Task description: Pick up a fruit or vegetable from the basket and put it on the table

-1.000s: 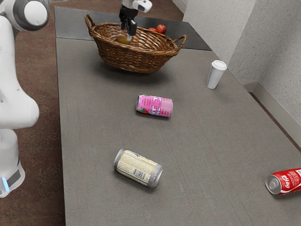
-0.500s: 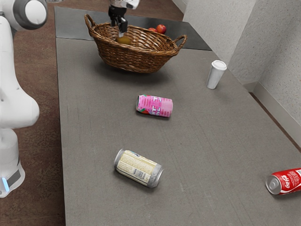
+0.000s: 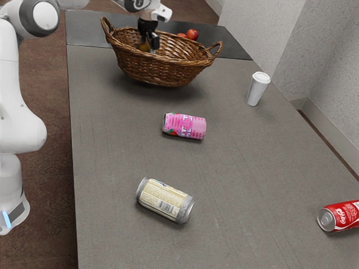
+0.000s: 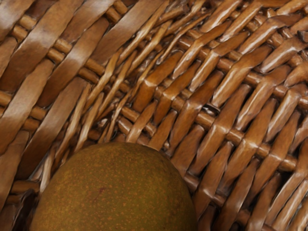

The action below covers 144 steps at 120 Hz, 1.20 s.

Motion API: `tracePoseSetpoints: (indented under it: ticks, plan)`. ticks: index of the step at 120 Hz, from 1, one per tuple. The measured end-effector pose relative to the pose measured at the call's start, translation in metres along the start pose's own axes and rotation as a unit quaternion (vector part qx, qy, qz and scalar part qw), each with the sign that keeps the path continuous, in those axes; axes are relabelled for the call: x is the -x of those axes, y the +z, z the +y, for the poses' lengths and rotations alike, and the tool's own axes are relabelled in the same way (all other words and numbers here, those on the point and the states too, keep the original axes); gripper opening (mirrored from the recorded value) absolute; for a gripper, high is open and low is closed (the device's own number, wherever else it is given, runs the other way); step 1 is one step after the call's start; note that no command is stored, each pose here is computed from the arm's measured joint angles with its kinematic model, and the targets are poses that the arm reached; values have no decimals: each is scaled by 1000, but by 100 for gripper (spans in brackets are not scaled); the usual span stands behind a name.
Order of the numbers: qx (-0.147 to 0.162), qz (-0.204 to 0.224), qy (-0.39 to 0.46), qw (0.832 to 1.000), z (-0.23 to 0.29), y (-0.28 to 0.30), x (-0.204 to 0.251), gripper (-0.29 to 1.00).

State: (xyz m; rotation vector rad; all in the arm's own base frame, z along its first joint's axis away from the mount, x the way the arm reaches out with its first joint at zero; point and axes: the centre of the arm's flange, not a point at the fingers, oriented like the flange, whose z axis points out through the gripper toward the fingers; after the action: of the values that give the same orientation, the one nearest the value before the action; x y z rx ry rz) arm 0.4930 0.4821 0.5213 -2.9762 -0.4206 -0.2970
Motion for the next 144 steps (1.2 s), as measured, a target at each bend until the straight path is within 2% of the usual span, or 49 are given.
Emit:
tracePoseSetpoints:
  ticks: [17,40,53,63,68,72,81,89,99,113,144]
  plan:
    - [7,-4,1,1000,5,9,-1,69]
    - [13,6,21,1000,30,2,-13,47]
    - [19,2,28,999,40,7,-15,46]
    - [23,3,49,999,68,6,-26,42]
    - [18,14,71,997,96,-23,-35,37]
    - [-4,32,84,996,117,-81,-37,33]
    - [-66,53,85,993,140,-189,-16,35]
    - [-82,66,87,991,154,-226,-9,37]
    - [-65,85,128,986,201,-232,-23,36]
    - [-26,93,185,978,264,-198,-49,34]
    - [10,106,287,952,399,-185,-50,33]
